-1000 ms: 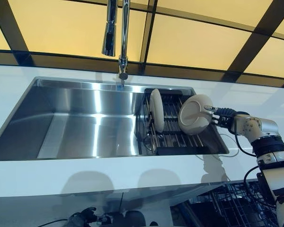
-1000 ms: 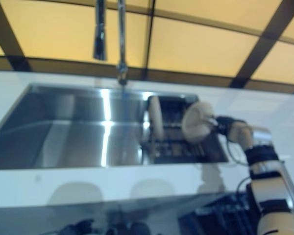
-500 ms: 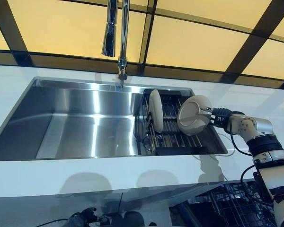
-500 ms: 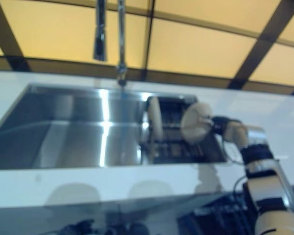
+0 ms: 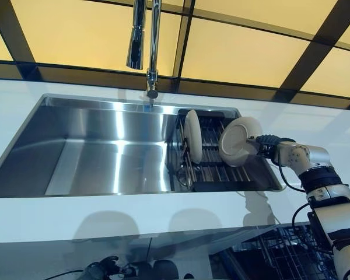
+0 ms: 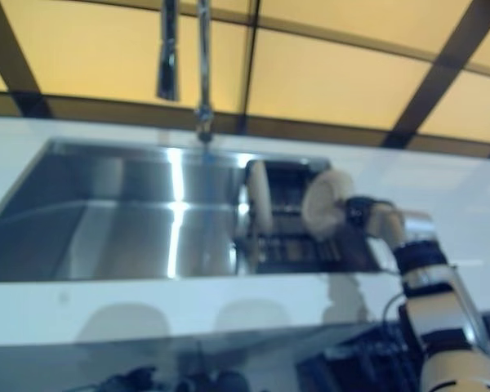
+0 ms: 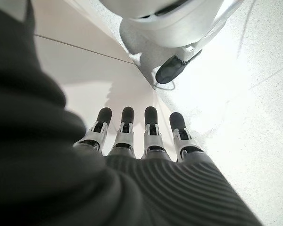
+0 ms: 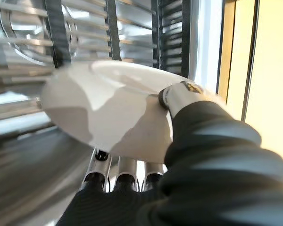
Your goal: Take plates into dishwasher
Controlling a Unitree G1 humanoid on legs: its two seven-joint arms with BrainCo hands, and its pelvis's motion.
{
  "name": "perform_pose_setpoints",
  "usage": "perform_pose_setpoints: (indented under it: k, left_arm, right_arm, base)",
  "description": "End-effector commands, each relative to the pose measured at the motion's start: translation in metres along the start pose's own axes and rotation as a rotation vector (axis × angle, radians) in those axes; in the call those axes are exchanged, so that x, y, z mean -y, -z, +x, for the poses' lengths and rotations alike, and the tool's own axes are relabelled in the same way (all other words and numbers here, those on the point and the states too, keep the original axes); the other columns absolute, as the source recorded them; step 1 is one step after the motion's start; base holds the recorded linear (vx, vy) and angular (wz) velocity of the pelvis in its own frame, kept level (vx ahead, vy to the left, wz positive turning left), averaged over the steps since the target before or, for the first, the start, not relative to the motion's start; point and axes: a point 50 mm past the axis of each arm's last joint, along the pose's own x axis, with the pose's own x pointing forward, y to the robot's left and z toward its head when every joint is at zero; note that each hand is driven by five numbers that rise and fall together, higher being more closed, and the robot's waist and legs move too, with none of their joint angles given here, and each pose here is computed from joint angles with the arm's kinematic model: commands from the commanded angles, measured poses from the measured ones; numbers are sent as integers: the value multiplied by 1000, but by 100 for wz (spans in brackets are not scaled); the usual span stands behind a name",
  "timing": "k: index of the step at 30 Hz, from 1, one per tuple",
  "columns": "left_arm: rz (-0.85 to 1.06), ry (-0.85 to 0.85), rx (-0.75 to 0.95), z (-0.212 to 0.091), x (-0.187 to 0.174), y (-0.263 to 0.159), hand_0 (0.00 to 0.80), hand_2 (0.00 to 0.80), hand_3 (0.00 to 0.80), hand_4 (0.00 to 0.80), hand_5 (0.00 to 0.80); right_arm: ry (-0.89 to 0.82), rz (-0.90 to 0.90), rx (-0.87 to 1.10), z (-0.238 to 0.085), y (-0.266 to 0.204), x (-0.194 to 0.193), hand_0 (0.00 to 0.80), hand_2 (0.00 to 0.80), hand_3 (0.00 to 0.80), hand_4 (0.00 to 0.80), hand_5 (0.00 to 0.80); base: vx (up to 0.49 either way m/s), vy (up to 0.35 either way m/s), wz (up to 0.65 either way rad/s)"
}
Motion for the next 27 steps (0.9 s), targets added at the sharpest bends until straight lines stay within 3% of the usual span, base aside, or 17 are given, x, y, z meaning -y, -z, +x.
perform_pose_setpoints:
  k: [1,5,16,27]
  left_arm:
    - [77,-13,72,3,-9,-30,0,0,0,0,0]
    - [78,-15,72,3,-9,-30,0,0,0,0,0]
    - [79,-11,72,3,-7,-29,0,0,0,0,0]
    - [82,-6,73,3,-4,-28,0,0,0,0,0]
  right_arm:
    - [0,-21,124,-14,-47,-1,744,744,744,744,744]
    - [7,-16,131,-14,-47,-1,800,800,800,800,800]
    - [26,-12,181,-16,-53,1,800,800,800,800,800]
    - [253,-185,570,-48,-108,12,800,800,800,800,800]
  base:
    - [0,0,0]
    - [0,0,0]
    - [0,0,0]
    - [0,0,0]
